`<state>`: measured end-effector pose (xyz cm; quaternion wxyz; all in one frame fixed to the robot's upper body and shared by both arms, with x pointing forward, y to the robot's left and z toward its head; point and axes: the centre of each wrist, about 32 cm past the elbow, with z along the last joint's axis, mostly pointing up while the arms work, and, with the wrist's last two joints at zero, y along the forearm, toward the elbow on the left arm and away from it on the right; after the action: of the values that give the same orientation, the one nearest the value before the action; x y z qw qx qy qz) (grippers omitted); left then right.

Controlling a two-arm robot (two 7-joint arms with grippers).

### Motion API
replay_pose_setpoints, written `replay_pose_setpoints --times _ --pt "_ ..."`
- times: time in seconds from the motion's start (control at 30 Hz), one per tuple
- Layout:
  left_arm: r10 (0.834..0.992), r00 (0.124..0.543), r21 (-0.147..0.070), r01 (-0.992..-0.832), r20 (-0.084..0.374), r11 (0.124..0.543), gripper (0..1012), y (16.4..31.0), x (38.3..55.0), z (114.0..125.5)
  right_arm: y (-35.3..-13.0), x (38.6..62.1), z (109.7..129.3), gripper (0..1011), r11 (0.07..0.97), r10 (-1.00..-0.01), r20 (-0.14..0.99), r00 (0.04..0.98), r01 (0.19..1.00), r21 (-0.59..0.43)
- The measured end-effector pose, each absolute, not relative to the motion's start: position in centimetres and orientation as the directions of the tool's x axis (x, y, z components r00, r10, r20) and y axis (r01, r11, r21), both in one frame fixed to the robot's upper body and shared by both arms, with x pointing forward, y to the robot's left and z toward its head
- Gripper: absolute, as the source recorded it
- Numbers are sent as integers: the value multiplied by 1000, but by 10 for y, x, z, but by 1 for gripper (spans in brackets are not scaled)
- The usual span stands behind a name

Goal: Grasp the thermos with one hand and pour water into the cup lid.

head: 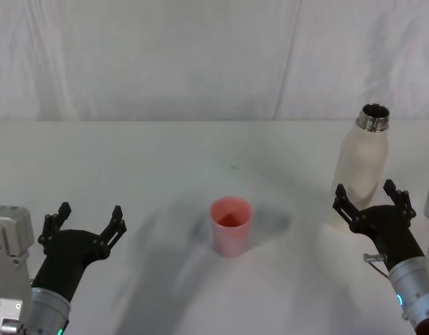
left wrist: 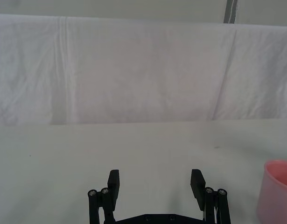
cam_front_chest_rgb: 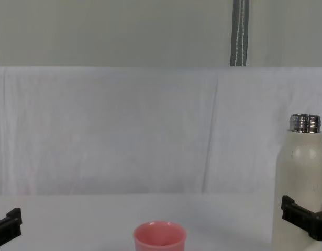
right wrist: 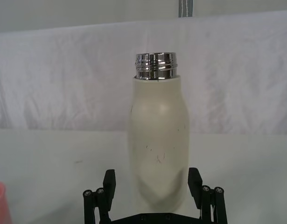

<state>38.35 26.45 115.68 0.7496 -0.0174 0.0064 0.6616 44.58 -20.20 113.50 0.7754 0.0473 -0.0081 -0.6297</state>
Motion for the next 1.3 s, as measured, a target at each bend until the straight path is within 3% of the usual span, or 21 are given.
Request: replay_pose_setpoints --times 1.3 --pt "992 125 -18 -992 -33 124 1001 265 384 1157 -208 487 1135 1001 223 -974 -20 225 973 63"
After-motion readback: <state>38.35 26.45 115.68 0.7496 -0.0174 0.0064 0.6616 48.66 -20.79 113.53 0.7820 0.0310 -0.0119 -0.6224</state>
